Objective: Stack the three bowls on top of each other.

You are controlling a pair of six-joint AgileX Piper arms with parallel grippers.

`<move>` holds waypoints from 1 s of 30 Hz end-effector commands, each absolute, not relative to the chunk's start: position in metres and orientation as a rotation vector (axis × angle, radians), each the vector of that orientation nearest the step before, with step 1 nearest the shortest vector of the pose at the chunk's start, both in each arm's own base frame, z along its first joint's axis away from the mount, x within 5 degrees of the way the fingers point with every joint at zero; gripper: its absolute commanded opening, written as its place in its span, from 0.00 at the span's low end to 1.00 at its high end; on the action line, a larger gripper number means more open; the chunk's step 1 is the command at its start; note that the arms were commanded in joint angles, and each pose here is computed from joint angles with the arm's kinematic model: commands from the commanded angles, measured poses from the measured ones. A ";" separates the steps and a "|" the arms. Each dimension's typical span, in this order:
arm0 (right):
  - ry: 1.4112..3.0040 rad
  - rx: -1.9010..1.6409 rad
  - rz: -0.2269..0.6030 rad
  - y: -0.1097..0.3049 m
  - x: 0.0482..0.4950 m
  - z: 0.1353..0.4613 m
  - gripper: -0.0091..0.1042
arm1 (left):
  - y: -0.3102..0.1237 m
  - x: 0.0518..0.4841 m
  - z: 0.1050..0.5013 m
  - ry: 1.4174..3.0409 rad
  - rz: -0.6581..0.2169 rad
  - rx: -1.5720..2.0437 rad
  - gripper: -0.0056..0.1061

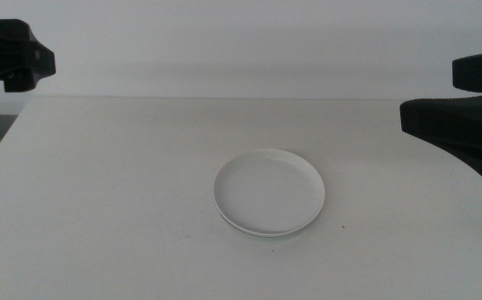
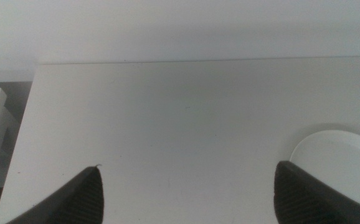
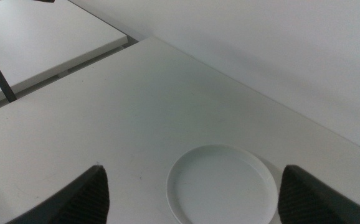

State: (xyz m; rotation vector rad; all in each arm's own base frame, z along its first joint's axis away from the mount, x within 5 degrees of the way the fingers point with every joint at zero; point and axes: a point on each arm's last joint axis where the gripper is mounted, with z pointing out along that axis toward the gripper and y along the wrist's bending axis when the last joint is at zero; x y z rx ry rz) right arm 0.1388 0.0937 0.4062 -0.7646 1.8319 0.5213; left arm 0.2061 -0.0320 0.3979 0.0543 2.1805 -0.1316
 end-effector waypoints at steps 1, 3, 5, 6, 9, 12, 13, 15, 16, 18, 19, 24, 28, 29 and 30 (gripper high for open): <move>1.825 -0.770 0.514 0.094 0.139 0.405 0.90 | -0.031 0.204 0.399 2.166 -0.138 0.041 0.89; 1.825 -0.770 0.514 0.094 0.139 0.405 0.90 | -0.031 0.205 0.401 2.147 -0.139 0.039 0.89; 1.825 -0.770 0.514 0.094 0.139 0.405 0.90 | -0.032 0.206 0.402 2.128 -0.140 0.042 0.89; 1.825 -0.770 0.514 0.094 0.139 0.405 0.90 | -0.032 0.207 0.403 2.120 -0.140 0.044 0.89; 1.825 -0.770 0.514 0.094 0.139 0.405 0.90 | -0.032 0.207 0.404 2.109 -0.142 0.044 0.89; 1.825 -0.770 0.514 0.094 0.139 0.405 0.90 | -0.032 0.207 0.404 2.107 -0.142 0.044 0.89; 1.829 -0.769 0.514 0.094 0.139 0.403 0.90 | -0.032 0.207 0.404 2.107 -0.142 0.044 0.89; 1.826 -0.764 0.511 0.093 0.138 0.403 0.90 | -0.032 0.207 0.404 2.106 -0.142 0.044 0.89; 1.817 -0.751 0.505 0.091 0.137 0.402 0.90 | -0.032 0.207 0.404 2.106 -0.142 0.044 0.89; 1.782 -0.714 0.484 0.088 0.135 0.401 0.90 | -0.032 0.207 0.403 2.108 -0.142 0.044 0.89; 1.763 -0.687 0.472 0.086 0.134 0.398 0.90 | -0.032 0.207 0.403 2.110 -0.142 0.044 0.89; 1.708 -0.583 0.381 0.074 0.133 0.378 0.90 | -0.033 0.208 0.400 2.058 -0.171 0.035 0.89; 1.703 -0.529 0.204 0.054 0.129 0.350 0.90 | -0.033 0.189 0.388 1.906 -0.266 -0.011 0.89; 1.712 -0.513 0.160 0.047 0.127 0.342 0.90 | -0.032 0.181 0.381 1.880 -0.284 -0.023 0.89; 1.713 -0.496 0.117 0.042 0.125 0.337 0.90 | -0.031 0.175 0.376 1.860 -0.289 -0.028 0.89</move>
